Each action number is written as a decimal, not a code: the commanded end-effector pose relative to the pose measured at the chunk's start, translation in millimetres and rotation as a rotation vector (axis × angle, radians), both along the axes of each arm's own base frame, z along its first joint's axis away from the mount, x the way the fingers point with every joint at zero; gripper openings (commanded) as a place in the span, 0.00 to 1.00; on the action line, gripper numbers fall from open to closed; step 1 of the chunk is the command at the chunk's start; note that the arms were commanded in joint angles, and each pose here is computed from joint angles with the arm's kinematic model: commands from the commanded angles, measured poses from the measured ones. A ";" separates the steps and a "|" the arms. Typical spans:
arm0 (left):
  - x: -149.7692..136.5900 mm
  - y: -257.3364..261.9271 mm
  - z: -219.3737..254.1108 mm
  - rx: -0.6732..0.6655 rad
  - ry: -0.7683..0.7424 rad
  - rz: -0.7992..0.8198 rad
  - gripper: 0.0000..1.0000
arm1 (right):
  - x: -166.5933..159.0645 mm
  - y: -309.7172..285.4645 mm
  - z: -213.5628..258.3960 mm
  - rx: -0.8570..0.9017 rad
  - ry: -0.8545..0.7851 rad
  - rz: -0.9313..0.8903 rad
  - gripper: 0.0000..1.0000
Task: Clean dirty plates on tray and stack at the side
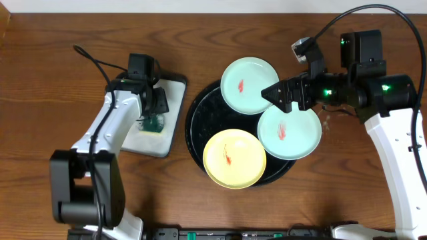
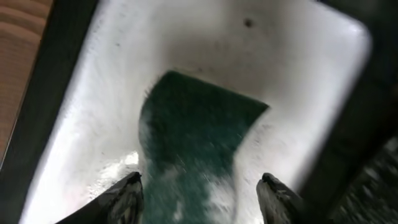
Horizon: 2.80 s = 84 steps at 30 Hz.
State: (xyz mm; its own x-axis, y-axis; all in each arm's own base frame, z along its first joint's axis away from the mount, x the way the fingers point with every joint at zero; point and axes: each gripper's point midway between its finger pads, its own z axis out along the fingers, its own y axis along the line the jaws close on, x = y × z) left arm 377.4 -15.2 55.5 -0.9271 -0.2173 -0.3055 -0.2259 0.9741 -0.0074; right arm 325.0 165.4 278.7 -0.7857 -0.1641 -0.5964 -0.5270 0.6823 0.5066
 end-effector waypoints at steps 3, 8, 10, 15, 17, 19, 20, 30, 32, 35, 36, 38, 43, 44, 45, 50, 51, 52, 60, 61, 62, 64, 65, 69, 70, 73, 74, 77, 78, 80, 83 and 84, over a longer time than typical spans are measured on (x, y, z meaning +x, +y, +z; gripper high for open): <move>-7.8 11.7 -40.1 0.066 0.105 -0.003 0.53 | -1.7 4.8 12.1 0.025 -0.019 0.011 0.94; -13.0 0.8 -61.9 0.012 0.163 -0.049 0.44 | -1.9 4.8 12.0 0.025 -0.018 0.011 0.94; -13.7 -0.6 -64.1 0.005 0.169 -0.054 0.31 | -1.9 4.8 11.8 0.025 -0.017 0.011 0.94; -8.1 -0.7 -51.4 0.010 0.139 -0.076 0.07 | -1.9 4.8 11.8 0.025 -0.018 0.011 0.94; -4.5 -1.0 -38.4 0.010 0.116 -0.080 0.08 | -1.9 4.8 11.9 0.025 -0.018 0.011 0.94; -0.2 -1.2 -23.0 0.013 0.085 -0.094 0.07 | -1.9 4.8 11.8 0.024 -0.017 0.011 0.94; 1.9 -1.4 -14.9 0.013 0.066 -0.094 0.07 | -2.0 4.8 11.9 0.025 -0.018 0.011 0.94; -9.0 -0.8 19.5 0.011 0.031 -0.094 0.07 | 4.7 1.7 11.3 0.008 -0.026 -0.025 0.88; -12.5 -0.5 18.4 0.012 0.046 -0.094 0.07 | 10.8 -5.4 4.1 -0.051 -0.022 -0.084 0.88; -14.7 -0.2 16.5 0.013 0.053 -0.093 0.07 | 19.2 -20.4 -12.9 -0.178 0.009 -0.214 0.85; -15.0 -0.1 14.4 0.013 0.053 -0.093 0.07 | 20.8 -22.9 -16.9 -0.207 0.015 -0.239 0.84; -16.2 1.7 6.4 0.022 0.057 -0.091 0.07 | 24.7 -26.1 -24.7 -0.261 0.015 -0.268 0.82; -27.9 6.5 -24.2 0.047 0.119 -0.085 0.08 | 44.8 -46.4 -51.9 -0.404 0.027 -0.352 0.78; -31.2 6.7 -30.1 0.047 0.136 -0.085 0.07 | 49.9 -49.7 -58.7 -0.425 0.032 -0.361 0.77; -34.1 7.0 -35.5 0.048 0.153 -0.086 0.08 | 54.6 -50.9 -65.6 -0.437 0.039 -0.359 0.76; -37.0 7.3 -42.5 0.049 0.176 -0.086 0.08 | 77.3 -51.5 -110.5 -0.483 0.097 -0.330 0.74; -35.4 7.2 -40.2 0.048 0.170 -0.086 0.07 | 82.8 -51.7 -120.2 -0.491 0.107 -0.330 0.72; -33.7 6.9 -37.0 0.048 0.164 -0.086 0.07 | 90.2 -51.3 -130.2 -0.492 0.112 -0.331 0.72; -14.9 5.2 30.5 0.041 0.022 -0.080 0.08 | 131.0 -49.7 -188.1 -0.522 0.106 -0.357 0.56; -14.4 4.3 36.6 0.035 0.004 -0.081 0.07 | 132.9 -51.2 -193.0 -0.532 0.109 -0.365 0.54; -14.1 3.9 43.4 0.033 -0.016 -0.082 0.08 | 134.4 -51.8 -199.1 -0.538 0.115 -0.367 0.53; -13.8 3.9 55.8 0.031 -0.052 -0.081 0.08 | 136.6 -51.6 -211.8 -0.545 0.130 -0.366 0.49; -13.9 3.9 61.3 0.031 -0.068 -0.081 0.08 | 137.3 -51.5 -216.9 -0.547 0.137 -0.366 0.46; -14.4 3.4 78.3 0.026 -0.118 -0.081 0.07 | 139.7 -55.7 -236.0 -0.567 0.169 -0.400 0.40; -14.6 3.4 81.3 0.026 -0.126 -0.081 0.07 | 139.6 -56.1 -238.8 -0.569 0.177 -0.406 0.36; -15.0 0.7 83.6 0.011 -0.133 -0.087 0.08 | 138.9 -56.0 -248.2 -0.571 0.197 -0.411 0.24; -15.1 -1.9 83.4 -0.003 -0.133 -0.092 0.07 | 138.7 -55.7 -249.5 -0.569 0.202 -0.416 0.19; -15.0 -10.1 83.3 -0.047 -0.134 -0.109 0.07 | 135.3 -50.6 -249.5 -0.544 0.228 -0.425 0.01; -14.6 -11.6 83.5 -0.056 -0.136 -0.113 0.07 | 134.2 -47.6 -248.4 -0.531 0.234 -0.423 0.01; -12.9 -13.1 84.4 -0.063 -0.144 -0.116 0.07 | 129.5 -44.3 -247.8 -0.517 0.266 -0.450 0.01; -9.9 -18.1 86.1 -0.087 -0.158 -0.126 0.08 | 117.6 -38.0 -249.7 -0.496 0.339 -0.484 0.01; -9.1 -21.2 86.7 -0.104 -0.162 -0.133 0.07 | 110.8 -34.5 -251.2 -0.492 0.372 -0.487 0.01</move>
